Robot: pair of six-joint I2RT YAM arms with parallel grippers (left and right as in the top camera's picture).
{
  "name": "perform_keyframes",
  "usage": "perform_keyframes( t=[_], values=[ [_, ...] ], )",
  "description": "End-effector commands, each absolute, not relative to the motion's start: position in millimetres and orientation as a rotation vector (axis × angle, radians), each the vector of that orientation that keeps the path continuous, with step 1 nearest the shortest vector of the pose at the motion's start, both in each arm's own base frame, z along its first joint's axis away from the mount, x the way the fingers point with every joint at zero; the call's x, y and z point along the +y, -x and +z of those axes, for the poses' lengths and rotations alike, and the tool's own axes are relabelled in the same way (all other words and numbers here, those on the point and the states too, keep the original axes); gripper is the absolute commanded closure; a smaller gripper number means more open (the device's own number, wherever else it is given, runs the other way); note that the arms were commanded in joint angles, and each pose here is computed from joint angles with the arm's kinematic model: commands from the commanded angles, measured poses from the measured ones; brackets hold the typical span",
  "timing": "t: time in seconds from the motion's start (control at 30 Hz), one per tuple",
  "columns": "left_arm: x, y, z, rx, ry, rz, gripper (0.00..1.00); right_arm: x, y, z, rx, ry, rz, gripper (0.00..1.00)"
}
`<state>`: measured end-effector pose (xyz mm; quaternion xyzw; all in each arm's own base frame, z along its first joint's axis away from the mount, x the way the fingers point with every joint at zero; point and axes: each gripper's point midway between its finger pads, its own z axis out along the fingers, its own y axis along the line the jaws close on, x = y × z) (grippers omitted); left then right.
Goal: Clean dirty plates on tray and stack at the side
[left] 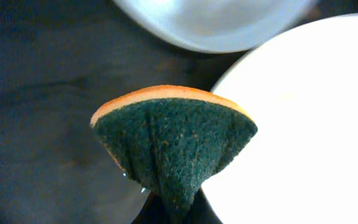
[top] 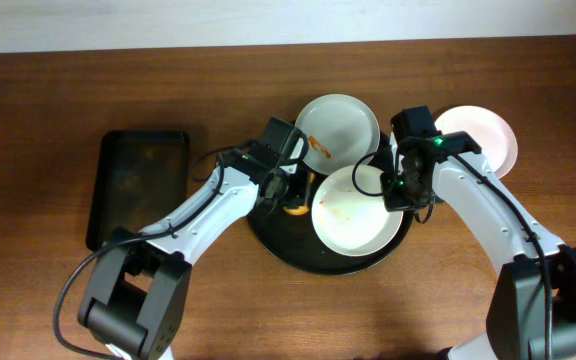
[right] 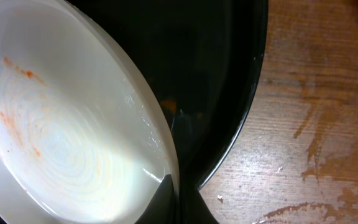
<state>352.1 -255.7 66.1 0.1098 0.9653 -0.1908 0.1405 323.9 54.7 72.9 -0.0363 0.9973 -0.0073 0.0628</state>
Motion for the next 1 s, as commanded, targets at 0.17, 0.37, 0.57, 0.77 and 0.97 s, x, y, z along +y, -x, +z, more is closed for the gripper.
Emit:
perform_keyframes(
  t=[0.17, 0.37, 0.57, 0.77, 0.97],
  values=[
    [-340.6, -332.2, 96.7, 2.654, -0.419, -0.848, 1.00, 67.6, -324.4, 85.3, 2.990, 0.134, 0.020, 0.96],
    [-375.1, -317.1, 73.3, 2.645, -0.505, -0.885, 1.00, 71.5, -323.6, 85.3, 2.989, 0.152, 0.021, 0.96],
    [-375.0, -320.9, 33.6, 2.694, -0.494, -0.808, 1.00, 71.5, -323.6, 85.3, 2.989, 0.152, 0.022, 0.96],
    [-357.1, -331.6, -4.5, 2.741, -0.441, -0.626, 1.00, 71.4, -323.4, 85.2, 2.990, 0.153, 0.021, 0.96],
    [-335.1, -346.8, -12.7, 2.742, -0.375, -0.489, 1.00, 71.0, -321.8, 85.0, 2.996, 0.153, 0.019, 0.96]
  ],
)
